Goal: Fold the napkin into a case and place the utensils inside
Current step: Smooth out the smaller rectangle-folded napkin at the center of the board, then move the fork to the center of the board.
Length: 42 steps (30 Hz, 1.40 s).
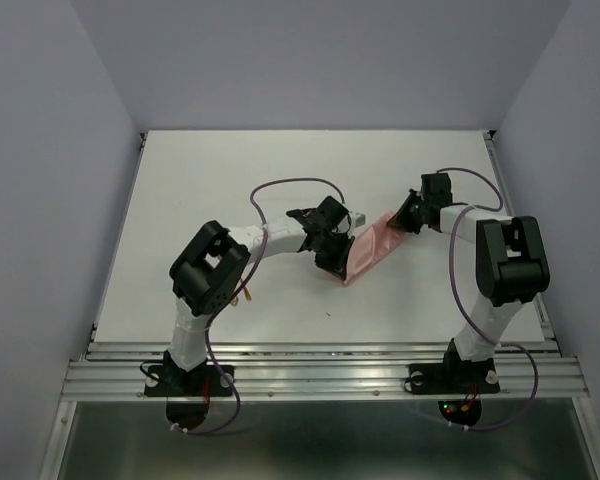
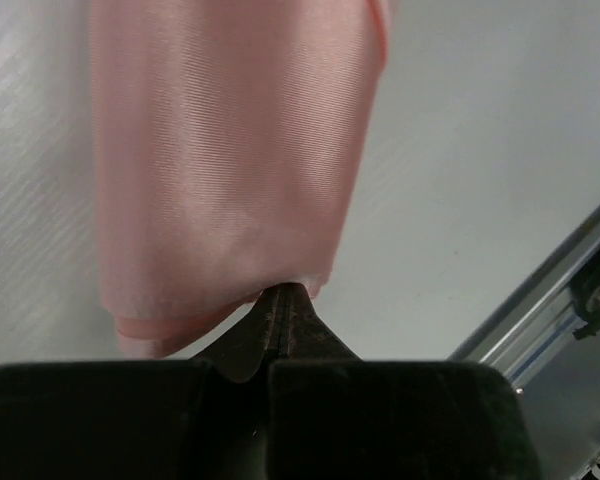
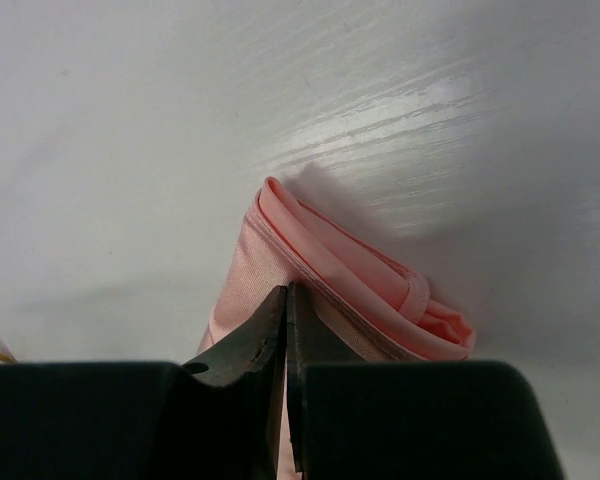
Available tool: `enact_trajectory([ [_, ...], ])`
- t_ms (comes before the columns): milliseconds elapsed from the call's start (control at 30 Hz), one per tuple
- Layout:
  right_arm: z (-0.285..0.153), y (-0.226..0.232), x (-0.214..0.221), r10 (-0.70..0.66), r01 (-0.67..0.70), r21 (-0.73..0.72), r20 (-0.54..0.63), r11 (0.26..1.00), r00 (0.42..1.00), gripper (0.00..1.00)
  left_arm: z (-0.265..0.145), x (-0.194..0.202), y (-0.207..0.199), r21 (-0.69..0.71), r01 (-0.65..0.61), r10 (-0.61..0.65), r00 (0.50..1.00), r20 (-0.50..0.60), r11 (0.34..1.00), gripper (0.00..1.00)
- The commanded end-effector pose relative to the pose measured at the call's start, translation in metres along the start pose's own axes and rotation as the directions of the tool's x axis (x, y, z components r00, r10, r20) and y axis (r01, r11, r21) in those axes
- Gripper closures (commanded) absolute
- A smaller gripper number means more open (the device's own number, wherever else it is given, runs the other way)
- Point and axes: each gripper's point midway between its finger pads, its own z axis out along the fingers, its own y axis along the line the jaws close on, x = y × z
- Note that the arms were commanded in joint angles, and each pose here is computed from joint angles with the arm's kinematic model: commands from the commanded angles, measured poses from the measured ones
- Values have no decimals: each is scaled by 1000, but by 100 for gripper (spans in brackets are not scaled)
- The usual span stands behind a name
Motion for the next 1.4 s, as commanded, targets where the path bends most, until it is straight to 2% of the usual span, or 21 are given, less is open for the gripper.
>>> enact_trajectory([
  [0,2,-11,-6,5,-7,38,42,999,999,93,12,9,26,-60,-7,5,999,-32,998,100],
  [233,-4,-6,2,4,-4,0,27,1000,1000,92,8,4,40,-86,-10,7,999,-36,996,100],
  [333,-17,14,-7,-20,22,-61,39,998,999,92,-12,-9,31,-84,-31,30,1000,-5,996,100],
  [433,-38,39,-24,-48,57,-122,76,991,996,88,-53,-34,16,-69,-56,61,995,85,996,100],
  [533,-60,57,-36,-73,91,-152,116,984,991,78,-82,-51,23,-90,-24,37,988,147,996,100],
  [633,-78,67,-42,-97,121,-168,144,978,985,68,-114,-62,61,-148,101,-67,973,222,984,100],
  [667,-81,66,-40,-105,128,-164,142,978,984,65,-122,-58,89,-198,194,-144,960,240,961,98],
  [733,-89,68,-39,-114,139,-169,147,976,982,63,-129,-48,119,-249,296,-233,939,253,922,95],
  [767,-90,66,-35,-118,141,-168,140,976,983,59,-133,-35,146,-290,388,-316,911,265,875,94],
  [833,-94,65,-32,-122,145,-166,140,975,983,56,-136,-19,169,-336,468,-384,877,288,817,89],
  [900,-98,63,-28,-128,150,-166,137,975,982,48,-140,4,191,-375,556,-456,828,326,742,68],
  [933,-100,64,-28,-130,153,-169,139,974,982,46,-142,9,195,-377,579,-474,812,340,723,67],
  [967,-101,62,-24,-129,150,-168,131,974,983,46,-145,14,197,-377,599,-485,798,358,706,57],
  [1033,-102,62,-22,-133,153,-174,125,973,983,41,-147,29,209,-416,643,-510,764,394,642,46],
  [1067,-101,60,-18,-133,151,-173,113,973,985,39,-148,36,212,-426,654,-518,756,400,625,38],
  [1100,-100,59,-17,-133,150,-173,110,973,985,39,-147,38,213,-422,660,-522,751,406,622,34],
  [1367,-92,49,-6,-127,137,-160,69,978,989,37,-142,61,232,-501,670,-525,741,418,548,33],
])
